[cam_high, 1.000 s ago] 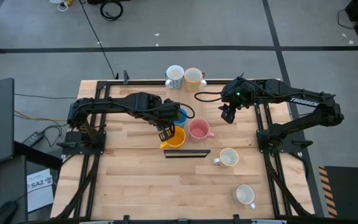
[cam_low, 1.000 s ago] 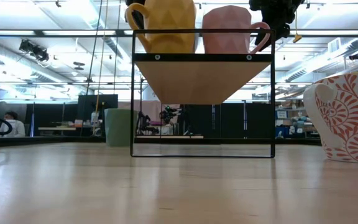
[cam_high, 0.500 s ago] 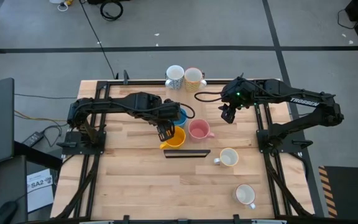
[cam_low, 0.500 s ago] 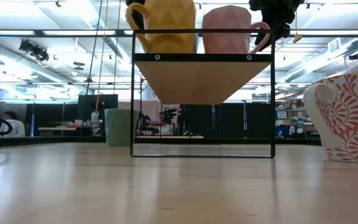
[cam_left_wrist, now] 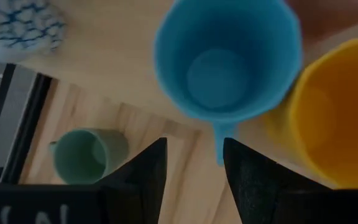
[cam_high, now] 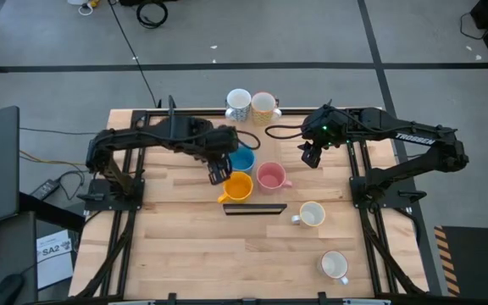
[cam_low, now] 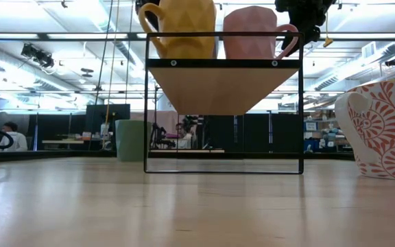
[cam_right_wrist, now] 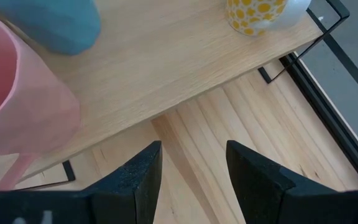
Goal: Place coffee mugs
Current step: Put the green mug on the shelf
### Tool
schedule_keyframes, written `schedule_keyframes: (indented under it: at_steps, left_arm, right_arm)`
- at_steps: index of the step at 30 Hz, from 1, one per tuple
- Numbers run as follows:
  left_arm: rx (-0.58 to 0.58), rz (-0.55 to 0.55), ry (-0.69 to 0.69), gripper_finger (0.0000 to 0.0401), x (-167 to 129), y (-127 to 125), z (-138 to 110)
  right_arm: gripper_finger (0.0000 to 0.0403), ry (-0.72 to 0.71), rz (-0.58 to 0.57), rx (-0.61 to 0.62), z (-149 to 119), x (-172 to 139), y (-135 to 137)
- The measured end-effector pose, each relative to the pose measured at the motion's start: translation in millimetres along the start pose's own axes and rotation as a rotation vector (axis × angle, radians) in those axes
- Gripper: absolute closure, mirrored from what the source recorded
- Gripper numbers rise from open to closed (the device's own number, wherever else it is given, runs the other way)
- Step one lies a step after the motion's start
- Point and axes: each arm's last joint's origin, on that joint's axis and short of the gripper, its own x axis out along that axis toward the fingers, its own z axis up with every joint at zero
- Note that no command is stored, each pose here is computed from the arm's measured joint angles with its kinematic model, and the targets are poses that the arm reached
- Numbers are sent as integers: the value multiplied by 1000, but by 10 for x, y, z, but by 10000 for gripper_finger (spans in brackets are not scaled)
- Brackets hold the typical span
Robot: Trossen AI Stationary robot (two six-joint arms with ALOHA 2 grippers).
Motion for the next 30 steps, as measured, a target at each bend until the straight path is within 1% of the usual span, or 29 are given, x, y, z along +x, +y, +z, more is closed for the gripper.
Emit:
schedule_keyframes:
  at_steps: [9, 13, 17, 19, 21, 23, 28, 30]
  left_arm:
    - [5, 56, 18, 239, -154, 482, -92]
    - [-22, 90, 8, 239, -128, 726, -145]
    - [-95, 134, 75, 239, 84, 991, -242]
    - [-123, 153, 132, 239, 229, 1121, -321]
    - [-160, 166, 143, 239, 379, 1247, -369]
    - [-194, 168, 185, 239, 543, 1368, -450]
    - [-291, 179, 214, 239, 863, 1652, -633]
    - [-333, 182, 220, 239, 949, 1748, -702]
  right_arm:
    - [217, 7, 3, -7, -11, -3, 13]
    - [217, 6, 19, -25, -26, -21, 64]
    - [218, 7, 39, -52, -43, -33, 131]
    - [218, 7, 49, -65, -52, -40, 164]
    - [217, 8, 57, -76, -60, -46, 191]
    - [217, 9, 65, -83, -68, -52, 217]
    - [217, 9, 79, -98, -81, -62, 262]
    - [217, 9, 82, -103, -85, -64, 272]
